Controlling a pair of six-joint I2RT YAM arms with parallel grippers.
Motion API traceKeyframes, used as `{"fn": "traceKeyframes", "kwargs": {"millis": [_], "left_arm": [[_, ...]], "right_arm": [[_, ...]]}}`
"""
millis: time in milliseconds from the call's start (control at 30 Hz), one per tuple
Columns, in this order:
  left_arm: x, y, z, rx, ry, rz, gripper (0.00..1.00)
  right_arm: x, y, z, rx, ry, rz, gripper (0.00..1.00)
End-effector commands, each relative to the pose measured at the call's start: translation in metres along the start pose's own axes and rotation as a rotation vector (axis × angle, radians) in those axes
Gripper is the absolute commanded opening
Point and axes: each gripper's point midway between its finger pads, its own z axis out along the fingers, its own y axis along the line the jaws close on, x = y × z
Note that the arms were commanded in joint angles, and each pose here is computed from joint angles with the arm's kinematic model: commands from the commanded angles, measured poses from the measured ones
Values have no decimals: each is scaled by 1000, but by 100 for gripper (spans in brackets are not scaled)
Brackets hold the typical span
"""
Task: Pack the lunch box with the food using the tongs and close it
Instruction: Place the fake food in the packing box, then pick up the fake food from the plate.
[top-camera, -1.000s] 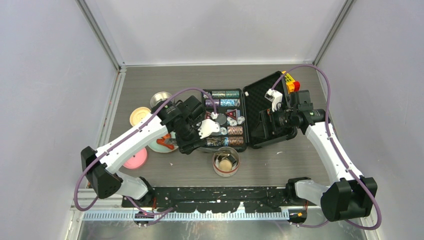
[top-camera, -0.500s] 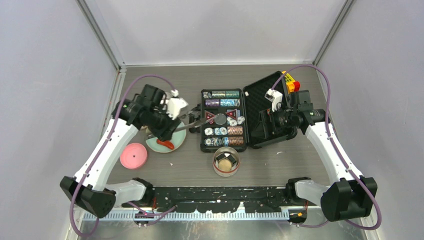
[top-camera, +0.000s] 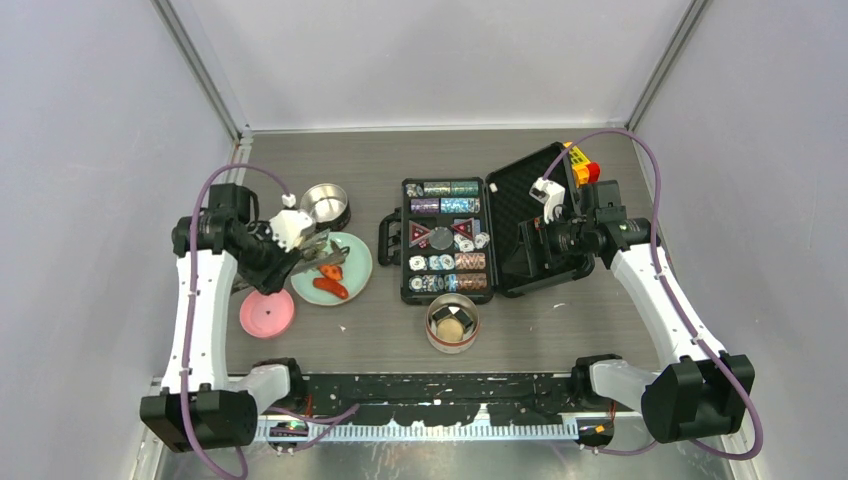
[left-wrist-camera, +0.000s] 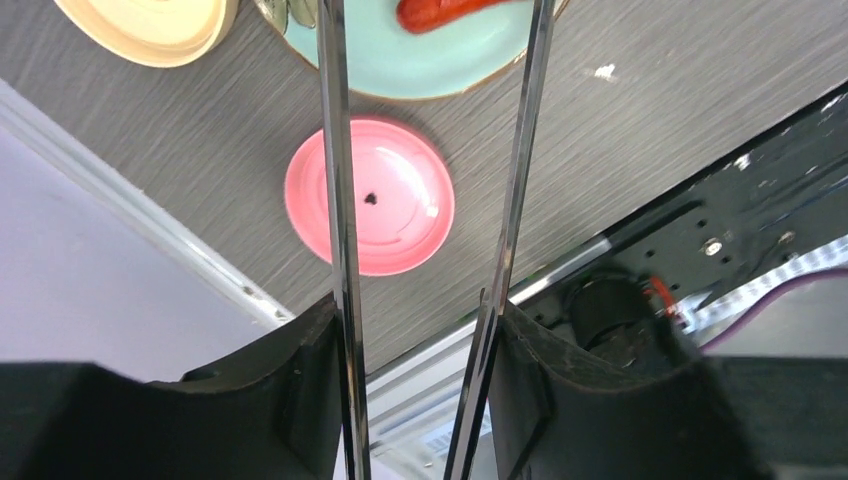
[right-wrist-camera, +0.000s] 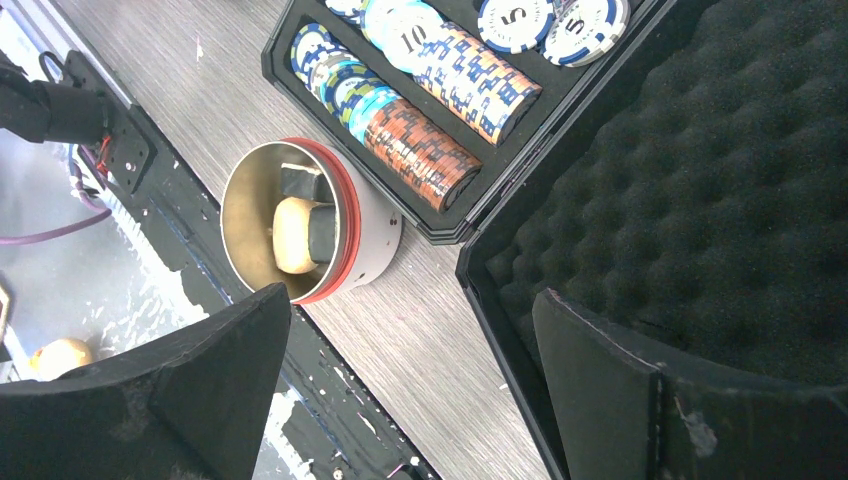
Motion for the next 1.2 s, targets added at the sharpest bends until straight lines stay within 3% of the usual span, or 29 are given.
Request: {"fn": "traceKeyframes", "kwargs": {"millis": [0,167,367,800,1167], "left_arm": [[18,2,-8,25,33,233,49],[36,3,-3,89,125,366,49],[48,18,5,48,196,522,50],[36,53,23,-85,193,534,53],[41,53,42,-31,246,547,50]], "right_arm": [[-12,2,-6,6,-33,-38,95],[-13,2,-7,8,-37,-41,96],[-12,3,-6,-1,-34,-36,96],[-12,4,-5,-9,-32,-29,96],[-11,2,-4,-5,-26,-26,96]]}}
